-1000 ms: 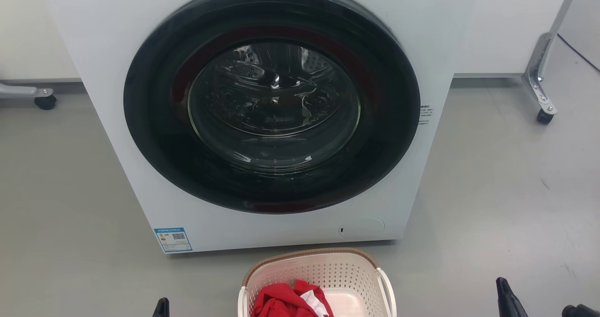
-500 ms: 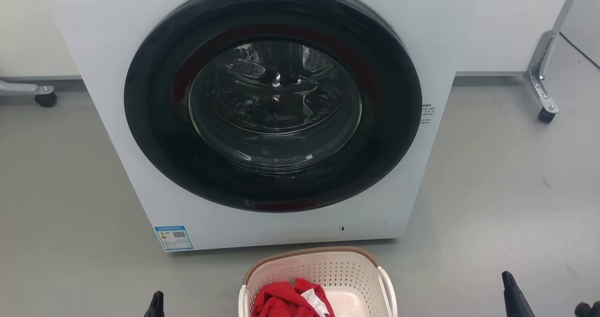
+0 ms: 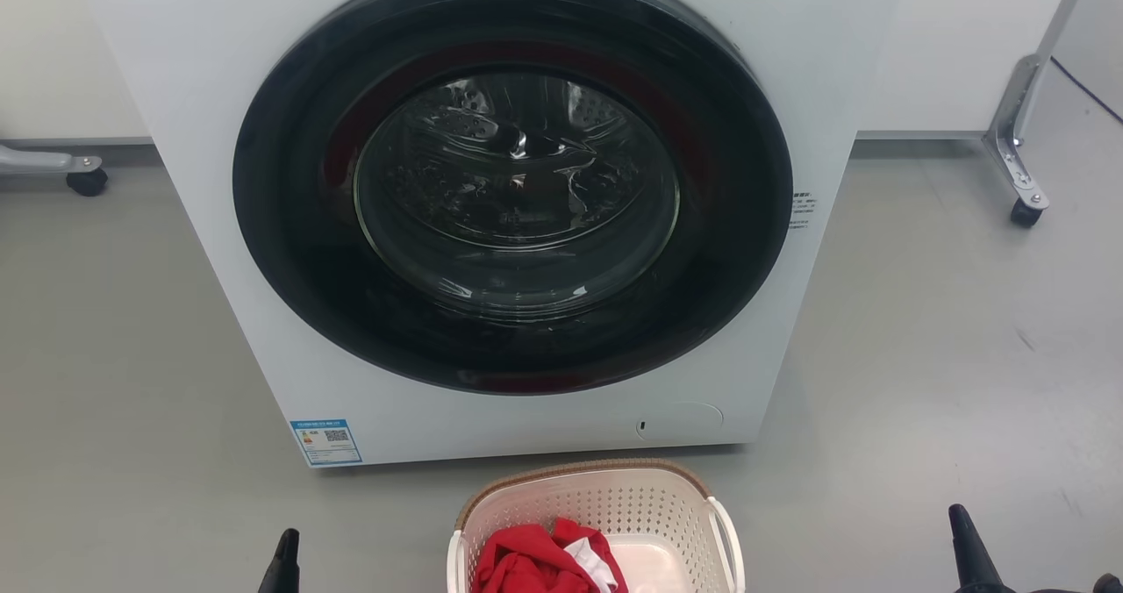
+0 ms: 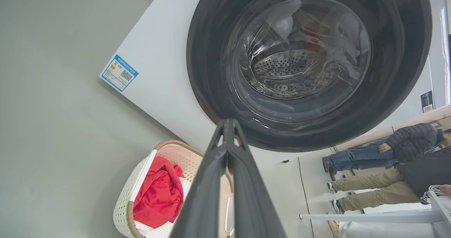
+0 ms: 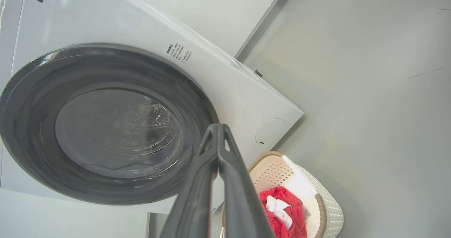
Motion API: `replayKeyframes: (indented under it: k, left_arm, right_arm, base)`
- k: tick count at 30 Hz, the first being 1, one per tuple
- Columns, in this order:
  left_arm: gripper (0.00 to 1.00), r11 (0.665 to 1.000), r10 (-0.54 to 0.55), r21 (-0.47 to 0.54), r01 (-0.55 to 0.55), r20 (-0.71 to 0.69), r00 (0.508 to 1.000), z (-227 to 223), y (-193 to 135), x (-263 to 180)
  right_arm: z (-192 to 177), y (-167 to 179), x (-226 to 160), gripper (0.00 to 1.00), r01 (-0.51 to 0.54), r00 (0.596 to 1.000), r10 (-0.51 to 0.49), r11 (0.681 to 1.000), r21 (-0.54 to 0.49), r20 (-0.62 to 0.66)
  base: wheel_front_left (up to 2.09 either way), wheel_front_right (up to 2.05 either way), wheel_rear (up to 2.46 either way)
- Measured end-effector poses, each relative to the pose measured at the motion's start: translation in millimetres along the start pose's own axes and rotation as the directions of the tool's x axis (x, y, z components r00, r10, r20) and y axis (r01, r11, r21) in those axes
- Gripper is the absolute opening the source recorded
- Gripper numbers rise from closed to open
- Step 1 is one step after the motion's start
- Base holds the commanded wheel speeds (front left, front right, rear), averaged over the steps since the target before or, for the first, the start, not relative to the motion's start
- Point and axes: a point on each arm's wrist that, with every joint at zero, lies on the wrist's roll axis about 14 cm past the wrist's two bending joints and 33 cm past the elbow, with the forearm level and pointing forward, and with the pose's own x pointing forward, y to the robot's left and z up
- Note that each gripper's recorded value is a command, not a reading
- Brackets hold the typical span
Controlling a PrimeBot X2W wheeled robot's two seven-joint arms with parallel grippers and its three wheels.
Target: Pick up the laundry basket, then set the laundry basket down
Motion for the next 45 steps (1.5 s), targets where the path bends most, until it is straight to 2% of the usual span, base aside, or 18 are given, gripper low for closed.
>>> replayKeyframes:
  k: [10,17,26,39,45]
  left_arm:
    - [0.0,0.987,-0.019,-0.158,0.02,0.006,1.0,6,-3,5]
    - [0.0,0.962,-0.032,-0.27,0.035,0.014,0.999,11,-3,9]
    - [0.0,0.915,-0.058,-0.397,0.067,0.035,0.998,18,-6,13]
    - [0.0,0.819,-0.093,-0.561,0.12,0.077,0.993,29,-11,18]
    - [0.0,0.809,-0.097,-0.574,0.125,0.08,0.992,30,-12,19]
  right_arm:
    - [4,2,5,0.0,-0.016,1.0,0.015,0.988,0.151,0.005]
    - [6,1,7,0.0,-0.021,1.0,0.019,0.962,0.271,0.01]
    - [11,3,10,0.0,-0.046,0.999,0.038,0.917,0.395,0.03]
    - [19,6,14,0.0,-0.09,0.996,0.065,0.821,0.564,0.064]
    - [21,9,16,0.0,-0.1,0.995,0.073,0.818,0.566,0.071]
  base:
    - [0.0,0.0,0.0]
    - [0.0,0.0,0.0]
    - [0.0,0.0,0.0]
    - [0.0,0.0,0.0]
    - [0.0,0.0,0.0]
